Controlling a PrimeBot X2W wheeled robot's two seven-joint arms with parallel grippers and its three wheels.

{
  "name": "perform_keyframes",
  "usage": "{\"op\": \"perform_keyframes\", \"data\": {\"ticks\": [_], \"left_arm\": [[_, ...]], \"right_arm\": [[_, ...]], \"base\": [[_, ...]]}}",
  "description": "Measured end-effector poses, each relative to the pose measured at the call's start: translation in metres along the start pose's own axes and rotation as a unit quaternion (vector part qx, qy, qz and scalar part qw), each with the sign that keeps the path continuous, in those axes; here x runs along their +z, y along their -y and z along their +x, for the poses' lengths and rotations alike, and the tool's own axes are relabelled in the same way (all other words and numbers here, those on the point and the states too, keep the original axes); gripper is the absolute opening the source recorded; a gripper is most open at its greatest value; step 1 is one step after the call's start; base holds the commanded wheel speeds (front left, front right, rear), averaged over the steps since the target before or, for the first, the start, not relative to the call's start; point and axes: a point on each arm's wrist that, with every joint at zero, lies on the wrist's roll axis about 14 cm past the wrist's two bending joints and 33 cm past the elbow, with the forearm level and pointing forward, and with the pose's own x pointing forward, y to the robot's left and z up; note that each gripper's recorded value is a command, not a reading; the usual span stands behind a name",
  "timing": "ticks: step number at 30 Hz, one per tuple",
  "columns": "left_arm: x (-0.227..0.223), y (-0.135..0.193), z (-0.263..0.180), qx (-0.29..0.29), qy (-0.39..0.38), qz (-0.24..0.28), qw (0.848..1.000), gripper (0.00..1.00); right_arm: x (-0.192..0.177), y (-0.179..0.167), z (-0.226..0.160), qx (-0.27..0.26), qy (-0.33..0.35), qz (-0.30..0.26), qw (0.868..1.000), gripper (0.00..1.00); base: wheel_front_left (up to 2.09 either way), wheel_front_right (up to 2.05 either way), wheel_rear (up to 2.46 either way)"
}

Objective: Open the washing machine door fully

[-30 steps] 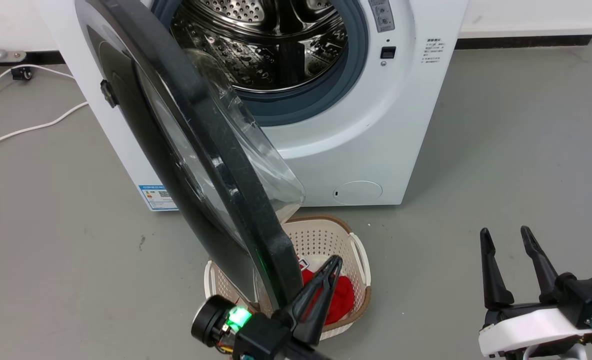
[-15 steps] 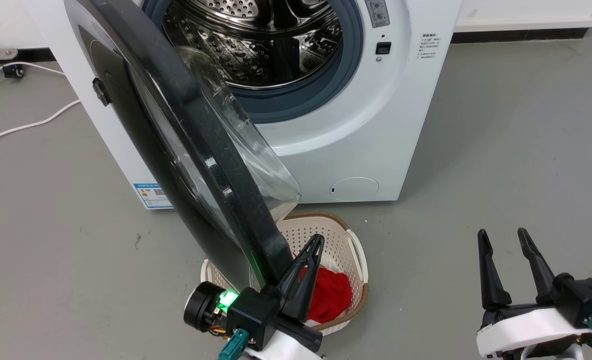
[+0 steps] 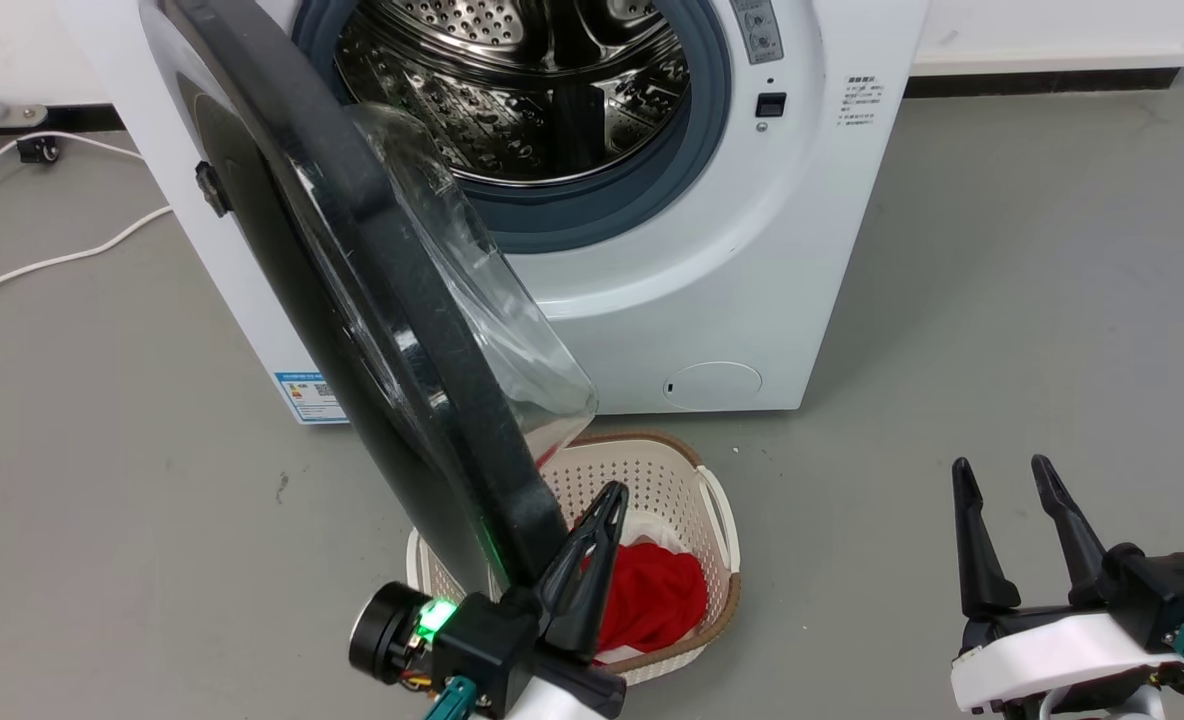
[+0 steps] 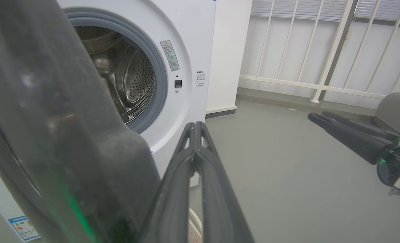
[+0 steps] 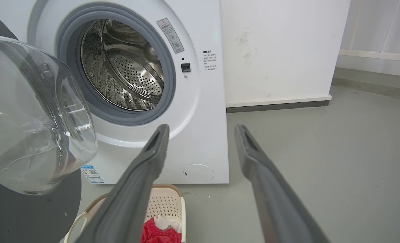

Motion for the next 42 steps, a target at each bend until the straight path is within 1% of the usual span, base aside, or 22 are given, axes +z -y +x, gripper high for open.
{"op": "perform_keyframes", "data": {"ticks": [7,14,15,23,29,36,37,38,42], "left_arm": [[0.001,-0.01,-0.023,0.03,-0.007,0.001,1.0,0.0],[0.006,-0.025,-0.041,0.068,-0.006,0.006,0.998,0.0],[0.006,-0.034,-0.049,0.087,-0.01,0.011,0.996,0.0],[0.013,-0.06,-0.077,0.156,-0.009,0.023,0.987,0.0],[0.019,-0.086,-0.096,0.213,-0.008,0.041,0.976,0.0],[0.025,-0.118,-0.12,0.281,-0.005,0.061,0.958,0.0],[0.026,-0.122,-0.124,0.29,-0.006,0.065,0.955,0.0],[0.027,-0.135,-0.134,0.318,-0.009,0.07,0.945,0.0],[0.029,-0.157,-0.147,0.352,-0.013,0.082,0.932,0.0]], "right_arm": [[0.0,-0.006,0.001,0.01,-0.003,-0.002,1.0,1.0],[0.002,-0.025,0.012,0.039,-0.004,-0.005,0.999,1.0],[0.001,-0.031,0.016,0.05,-0.005,-0.006,0.999,1.0],[-0.002,-0.052,0.027,0.081,-0.011,-0.005,0.997,1.0],[-0.009,-0.076,0.038,0.115,-0.019,0.0,0.993,1.0],[-0.019,-0.095,0.048,0.142,-0.03,0.005,0.989,1.0],[-0.021,-0.097,0.049,0.145,-0.033,0.006,0.989,1.0],[-0.024,-0.1,0.05,0.15,-0.038,0.008,0.988,1.0],[-0.026,-0.102,0.052,0.152,-0.041,0.008,0.988,1.0]], "base": [[0.0,0.0,0.0],[0.0,0.0,0.0],[0.0,0.0,0.0],[0.0,0.0,0.0],[0.0,0.0,0.0],[0.0,0.0,0.0],[0.0,0.0,0.0],[0.0,0.0,0.0],[0.0,0.0,0.0]]}}
